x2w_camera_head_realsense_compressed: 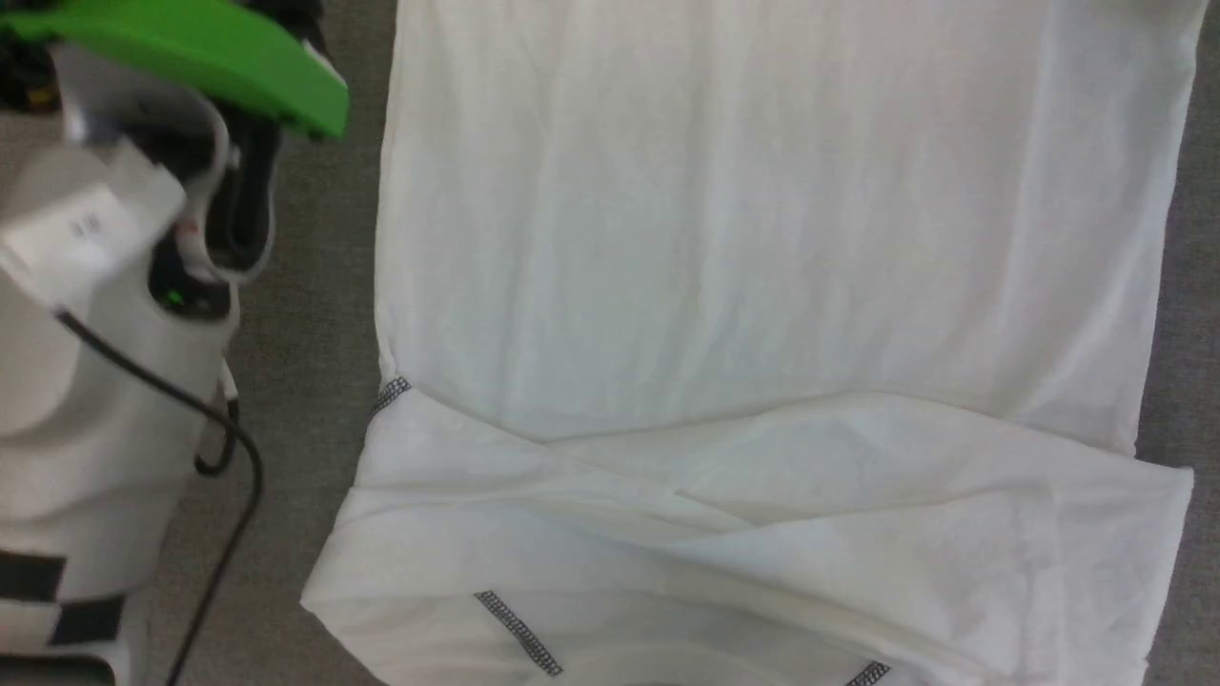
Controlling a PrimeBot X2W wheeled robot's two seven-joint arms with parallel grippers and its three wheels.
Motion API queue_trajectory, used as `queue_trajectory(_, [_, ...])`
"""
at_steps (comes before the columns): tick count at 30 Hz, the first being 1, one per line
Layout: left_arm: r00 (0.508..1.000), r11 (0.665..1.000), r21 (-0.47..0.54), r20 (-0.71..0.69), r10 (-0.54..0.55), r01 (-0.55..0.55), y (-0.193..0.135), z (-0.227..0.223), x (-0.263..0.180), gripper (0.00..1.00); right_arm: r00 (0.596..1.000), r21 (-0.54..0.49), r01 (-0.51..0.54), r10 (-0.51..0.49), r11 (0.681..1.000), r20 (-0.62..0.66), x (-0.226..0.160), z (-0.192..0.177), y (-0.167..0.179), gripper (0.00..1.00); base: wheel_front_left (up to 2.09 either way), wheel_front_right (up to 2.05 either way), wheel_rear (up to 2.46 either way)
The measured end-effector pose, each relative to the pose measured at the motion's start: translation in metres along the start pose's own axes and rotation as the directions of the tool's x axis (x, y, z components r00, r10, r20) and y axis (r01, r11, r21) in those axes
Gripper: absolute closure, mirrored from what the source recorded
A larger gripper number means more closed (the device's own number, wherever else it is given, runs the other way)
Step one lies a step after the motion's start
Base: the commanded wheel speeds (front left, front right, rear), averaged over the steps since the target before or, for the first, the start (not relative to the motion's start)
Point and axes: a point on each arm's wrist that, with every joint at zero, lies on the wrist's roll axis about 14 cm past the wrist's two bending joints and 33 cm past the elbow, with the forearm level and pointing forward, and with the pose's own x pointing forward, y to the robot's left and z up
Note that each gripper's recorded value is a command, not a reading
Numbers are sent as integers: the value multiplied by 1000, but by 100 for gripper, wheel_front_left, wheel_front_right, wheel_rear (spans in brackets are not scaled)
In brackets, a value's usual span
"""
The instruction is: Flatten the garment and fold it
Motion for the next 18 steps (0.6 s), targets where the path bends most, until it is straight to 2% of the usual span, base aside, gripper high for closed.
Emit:
queue_trajectory(4, [982,998,24,-184,-48,53,-11,-5,40,0,999,-17,-9,10,1000,38,-8,11,1,100,0,0,0])
queue_trajectory(8, [917,995,64,-396,-47,78,-17,-28,66,0,998,-33,-21,22,999,50,-10,14,2,100,0,0,0])
queue_trajectory(13, [765,994,103,-644,34,43,-10,-77,69,0,999,-49,-32,35,998,42,-8,5,1,100,0,0,0])
queue_trajectory(18, [660,996,84,-750,50,21,-12,-106,66,0,999,-48,-36,37,998,25,1,-7,-4,100,0,0,0])
